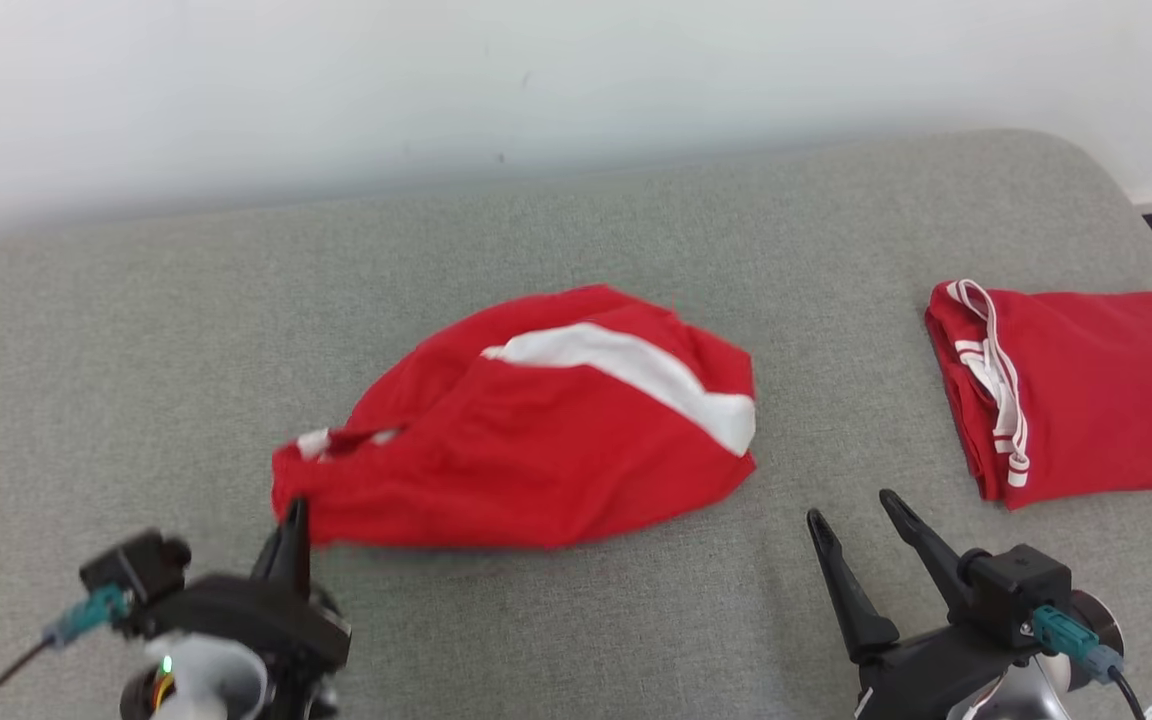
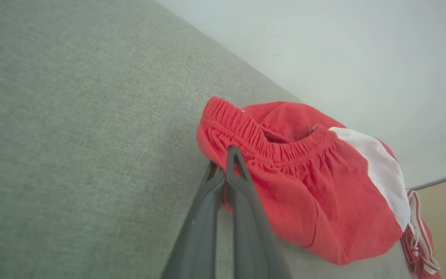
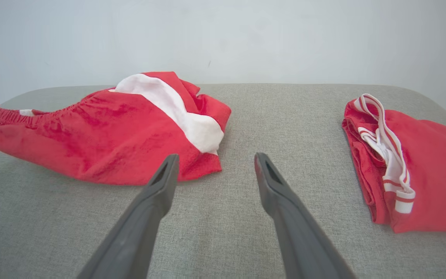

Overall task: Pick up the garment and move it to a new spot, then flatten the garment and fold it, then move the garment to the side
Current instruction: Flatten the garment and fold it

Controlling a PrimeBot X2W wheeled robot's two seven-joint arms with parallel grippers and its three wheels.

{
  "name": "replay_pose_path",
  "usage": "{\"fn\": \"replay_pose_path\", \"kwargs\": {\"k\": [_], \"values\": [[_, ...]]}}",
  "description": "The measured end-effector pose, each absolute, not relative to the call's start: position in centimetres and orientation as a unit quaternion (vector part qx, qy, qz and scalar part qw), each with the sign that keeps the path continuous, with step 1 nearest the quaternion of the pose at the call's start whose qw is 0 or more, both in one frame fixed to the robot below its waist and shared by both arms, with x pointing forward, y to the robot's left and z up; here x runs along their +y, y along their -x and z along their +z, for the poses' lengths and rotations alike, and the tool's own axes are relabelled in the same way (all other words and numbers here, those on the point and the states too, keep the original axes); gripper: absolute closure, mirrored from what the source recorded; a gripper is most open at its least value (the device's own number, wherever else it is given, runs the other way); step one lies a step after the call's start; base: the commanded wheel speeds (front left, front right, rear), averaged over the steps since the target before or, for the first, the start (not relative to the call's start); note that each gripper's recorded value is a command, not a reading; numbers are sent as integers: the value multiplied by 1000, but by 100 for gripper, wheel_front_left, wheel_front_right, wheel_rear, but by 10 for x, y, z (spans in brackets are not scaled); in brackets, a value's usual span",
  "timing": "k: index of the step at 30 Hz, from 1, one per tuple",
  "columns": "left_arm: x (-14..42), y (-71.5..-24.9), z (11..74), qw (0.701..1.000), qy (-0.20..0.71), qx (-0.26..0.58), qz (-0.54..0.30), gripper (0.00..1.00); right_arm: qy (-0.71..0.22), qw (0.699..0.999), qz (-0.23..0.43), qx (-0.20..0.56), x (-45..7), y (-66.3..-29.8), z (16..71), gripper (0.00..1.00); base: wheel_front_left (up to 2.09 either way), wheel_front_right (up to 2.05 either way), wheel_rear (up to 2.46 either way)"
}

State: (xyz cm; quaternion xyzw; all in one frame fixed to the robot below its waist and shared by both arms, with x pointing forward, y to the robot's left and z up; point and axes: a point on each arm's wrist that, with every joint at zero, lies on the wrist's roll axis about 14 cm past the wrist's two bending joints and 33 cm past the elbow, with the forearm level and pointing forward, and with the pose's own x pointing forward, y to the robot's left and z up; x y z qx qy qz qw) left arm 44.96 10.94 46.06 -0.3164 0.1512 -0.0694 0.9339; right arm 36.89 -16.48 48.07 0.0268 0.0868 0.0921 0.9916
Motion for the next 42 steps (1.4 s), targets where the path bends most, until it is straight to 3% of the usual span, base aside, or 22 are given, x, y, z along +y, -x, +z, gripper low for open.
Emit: {"fn": "replay_pose_path", "kwargs": {"k": [2, 3, 4, 15, 22, 28, 42], "values": [[115, -438, 449, 932, 315, 171, -57, 100, -26, 991, 93, 88, -165, -366, 480, 0, 0, 0, 0], [117, -432, 444, 932, 310, 181, -57, 31, -26, 992, 92, 88, -165, -365, 481, 0, 0, 0, 0], [119, -428, 442, 932, 308, 184, -54, 0, -26, 992, 93, 87, -165, -364, 482, 0, 0, 0, 0], [133, -407, 453, 944, 246, 213, -55, 0, -27, 992, 90, 84, -166, -355, 484, 0, 0, 0, 0], [95, -430, 494, 941, 190, 243, -139, 0, -28, 991, 95, 85, -163, -354, 484, 0, 0, 0, 0], [46, -462, 514, 921, 141, 294, -213, 0, -28, 993, 86, 81, -168, -355, 487, 0, 0, 0, 0], [-1, -499, 468, 882, 67, 400, -241, 0, -36, 994, 14, 102, -207, -344, 469, 0, 0, 0, 0]]}}
